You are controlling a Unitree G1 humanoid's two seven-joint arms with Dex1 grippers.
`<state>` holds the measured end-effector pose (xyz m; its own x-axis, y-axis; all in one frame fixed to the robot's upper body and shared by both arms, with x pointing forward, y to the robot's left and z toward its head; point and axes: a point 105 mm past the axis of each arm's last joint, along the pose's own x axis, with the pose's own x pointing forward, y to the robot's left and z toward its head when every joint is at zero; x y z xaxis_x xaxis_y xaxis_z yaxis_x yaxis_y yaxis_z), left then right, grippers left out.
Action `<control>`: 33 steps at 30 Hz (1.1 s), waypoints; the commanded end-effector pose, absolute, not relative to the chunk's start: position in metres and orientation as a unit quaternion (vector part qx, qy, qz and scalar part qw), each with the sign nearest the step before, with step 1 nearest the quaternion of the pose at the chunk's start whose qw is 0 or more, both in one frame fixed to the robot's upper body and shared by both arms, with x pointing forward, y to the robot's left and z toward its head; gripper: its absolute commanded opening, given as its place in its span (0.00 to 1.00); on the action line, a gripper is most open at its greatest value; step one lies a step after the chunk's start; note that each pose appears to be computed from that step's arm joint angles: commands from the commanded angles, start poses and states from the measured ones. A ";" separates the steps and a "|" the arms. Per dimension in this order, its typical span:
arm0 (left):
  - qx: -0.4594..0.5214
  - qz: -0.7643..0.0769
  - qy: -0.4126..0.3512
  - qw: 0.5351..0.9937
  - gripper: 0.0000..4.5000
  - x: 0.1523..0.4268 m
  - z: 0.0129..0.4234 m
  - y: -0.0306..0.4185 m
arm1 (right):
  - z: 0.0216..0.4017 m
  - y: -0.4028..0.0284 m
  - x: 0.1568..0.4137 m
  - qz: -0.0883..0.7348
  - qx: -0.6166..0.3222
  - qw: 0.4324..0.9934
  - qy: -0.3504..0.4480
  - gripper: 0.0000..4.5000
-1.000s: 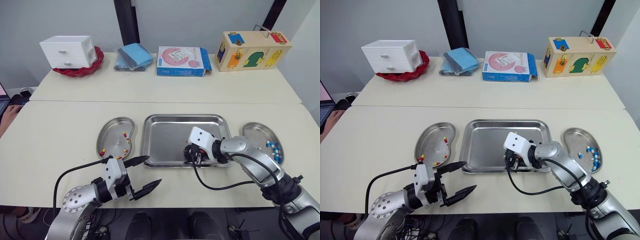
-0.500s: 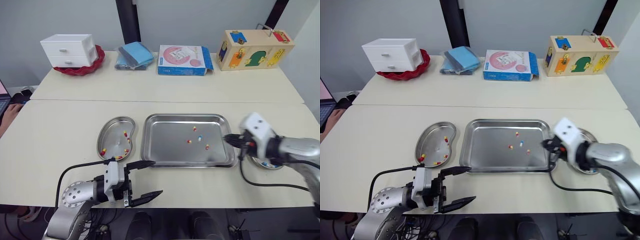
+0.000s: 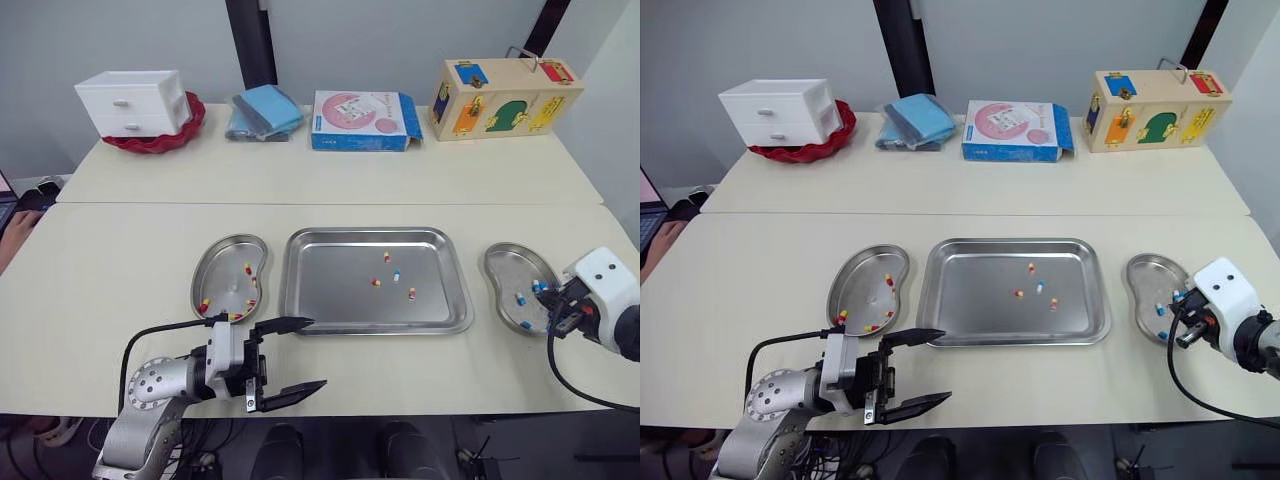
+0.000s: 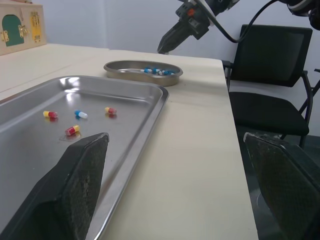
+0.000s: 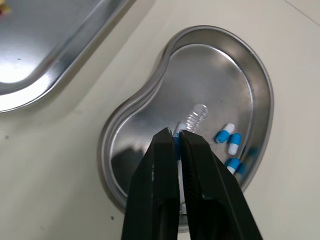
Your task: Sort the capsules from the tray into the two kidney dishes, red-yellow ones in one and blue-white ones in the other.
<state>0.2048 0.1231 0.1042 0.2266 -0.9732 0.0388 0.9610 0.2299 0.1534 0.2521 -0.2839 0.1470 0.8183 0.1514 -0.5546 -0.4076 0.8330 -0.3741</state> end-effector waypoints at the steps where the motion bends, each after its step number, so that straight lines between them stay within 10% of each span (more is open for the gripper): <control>1: 0.050 -0.621 -0.082 0.778 1.00 0.204 0.109 0.122 | 0.156 -0.290 0.256 0.127 -0.267 0.925 0.239 0.28; 12: 0.052 -0.594 -0.082 0.798 1.00 0.211 0.111 0.126 | 0.162 -0.292 0.259 0.125 -0.278 0.927 0.220 1.00; 33: 0.115 -0.258 0.138 0.949 1.00 0.202 0.103 0.291 | 0.136 -0.302 0.188 0.305 -0.271 0.896 0.177 1.00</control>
